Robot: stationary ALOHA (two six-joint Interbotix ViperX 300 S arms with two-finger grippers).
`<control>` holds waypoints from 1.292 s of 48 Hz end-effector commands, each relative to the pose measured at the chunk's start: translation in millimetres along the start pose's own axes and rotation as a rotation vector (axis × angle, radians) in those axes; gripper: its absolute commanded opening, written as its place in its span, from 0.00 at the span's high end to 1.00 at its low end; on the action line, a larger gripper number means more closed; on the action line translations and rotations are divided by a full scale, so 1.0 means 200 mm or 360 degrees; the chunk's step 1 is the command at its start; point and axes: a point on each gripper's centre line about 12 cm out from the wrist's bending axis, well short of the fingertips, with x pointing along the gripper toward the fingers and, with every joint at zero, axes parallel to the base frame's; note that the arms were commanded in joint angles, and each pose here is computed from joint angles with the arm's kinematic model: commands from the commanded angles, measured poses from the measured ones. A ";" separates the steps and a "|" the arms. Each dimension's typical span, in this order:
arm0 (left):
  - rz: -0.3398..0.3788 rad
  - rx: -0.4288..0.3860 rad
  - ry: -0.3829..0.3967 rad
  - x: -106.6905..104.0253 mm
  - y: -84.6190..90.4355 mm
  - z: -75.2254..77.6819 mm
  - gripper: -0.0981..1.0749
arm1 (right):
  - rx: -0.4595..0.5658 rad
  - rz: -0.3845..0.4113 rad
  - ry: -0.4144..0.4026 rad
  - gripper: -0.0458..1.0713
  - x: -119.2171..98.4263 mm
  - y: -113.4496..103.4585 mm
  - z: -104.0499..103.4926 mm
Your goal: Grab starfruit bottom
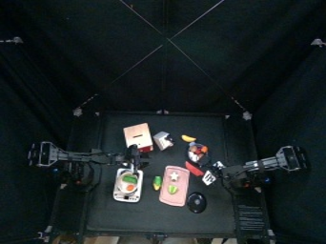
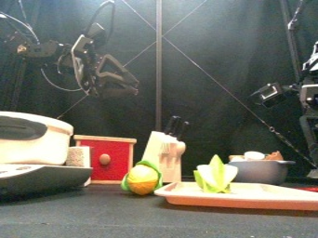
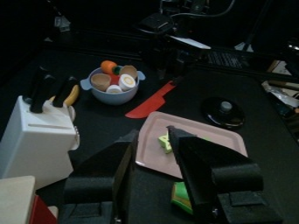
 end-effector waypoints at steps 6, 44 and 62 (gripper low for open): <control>0.0002 -0.0003 -0.0040 0.00 0.00 0.03 0.28 | -0.0148 0.0258 -0.0275 0.20 -0.06 0.17 0.16; 0.0024 -0.0010 0.0000 -0.01 0.02 0.00 0.28 | -0.0467 0.0093 -0.0286 0.19 0.27 0.56 0.49; 0.0028 -0.0011 -0.0003 -0.01 0.03 0.00 0.28 | -0.0500 0.0089 -0.0308 0.19 0.29 0.60 0.52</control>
